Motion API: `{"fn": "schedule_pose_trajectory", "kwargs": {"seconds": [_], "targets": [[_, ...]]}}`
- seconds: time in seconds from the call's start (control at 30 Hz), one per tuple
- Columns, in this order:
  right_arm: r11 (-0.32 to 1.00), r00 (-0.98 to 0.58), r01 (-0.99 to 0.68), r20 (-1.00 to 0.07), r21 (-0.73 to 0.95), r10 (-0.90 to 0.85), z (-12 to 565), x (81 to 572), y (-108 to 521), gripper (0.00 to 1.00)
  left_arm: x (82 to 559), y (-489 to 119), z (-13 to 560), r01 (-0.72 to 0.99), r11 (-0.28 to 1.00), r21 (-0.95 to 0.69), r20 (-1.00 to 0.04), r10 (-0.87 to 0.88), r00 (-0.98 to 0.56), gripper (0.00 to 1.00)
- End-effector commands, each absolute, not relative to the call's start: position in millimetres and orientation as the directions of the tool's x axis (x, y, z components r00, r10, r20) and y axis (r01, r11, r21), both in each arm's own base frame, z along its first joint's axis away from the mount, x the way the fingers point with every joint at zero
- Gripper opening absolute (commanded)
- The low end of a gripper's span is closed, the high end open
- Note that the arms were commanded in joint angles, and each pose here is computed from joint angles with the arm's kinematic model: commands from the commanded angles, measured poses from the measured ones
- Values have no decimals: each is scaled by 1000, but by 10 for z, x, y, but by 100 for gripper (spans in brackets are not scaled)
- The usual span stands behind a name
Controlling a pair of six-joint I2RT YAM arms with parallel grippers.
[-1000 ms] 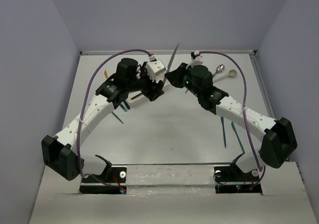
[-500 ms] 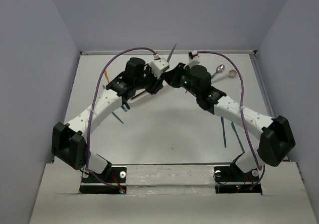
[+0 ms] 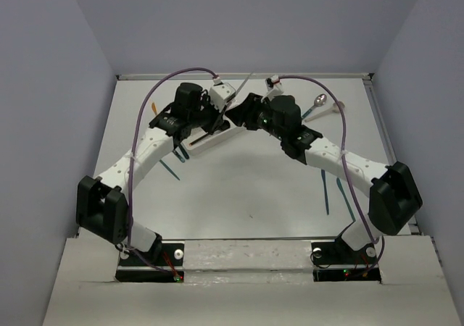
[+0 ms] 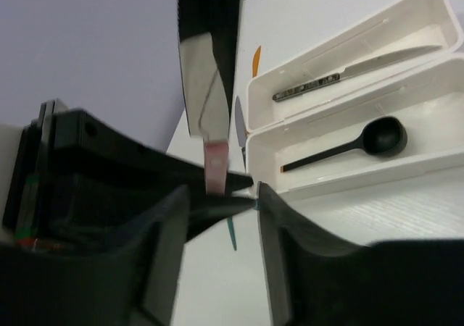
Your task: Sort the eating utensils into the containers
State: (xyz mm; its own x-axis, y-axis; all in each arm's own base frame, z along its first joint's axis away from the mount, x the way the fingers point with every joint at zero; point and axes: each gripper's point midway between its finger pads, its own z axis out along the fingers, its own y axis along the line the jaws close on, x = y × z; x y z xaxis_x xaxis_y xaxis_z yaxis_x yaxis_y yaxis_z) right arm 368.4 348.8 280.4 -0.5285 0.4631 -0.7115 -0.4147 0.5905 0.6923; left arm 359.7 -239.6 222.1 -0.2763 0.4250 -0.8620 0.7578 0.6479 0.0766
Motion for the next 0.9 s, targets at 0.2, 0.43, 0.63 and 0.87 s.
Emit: {"fn": "schedule_pose_trajectory", "kwargs": {"seconds": [0.2,0.43,0.63,0.87], "targets": [[703,-478,-386,-782,597,401,2652,3591,2964,80,4716,-878,1924,499,754,426,-728,614,-306,0],[786,-457,-326,-816,525,354,2463,3588,2638,80,4952,-898,1906,513,671,536,-685,700,-200,0],[807,-485,-284,-803,518,346,2220,3552,2394,80,5198,-909,1606,536,635,556,-626,744,-232,0],[826,-487,-238,-798,511,354,2104,3495,2118,79,5346,-987,1350,562,621,546,-613,754,-237,0]]}}
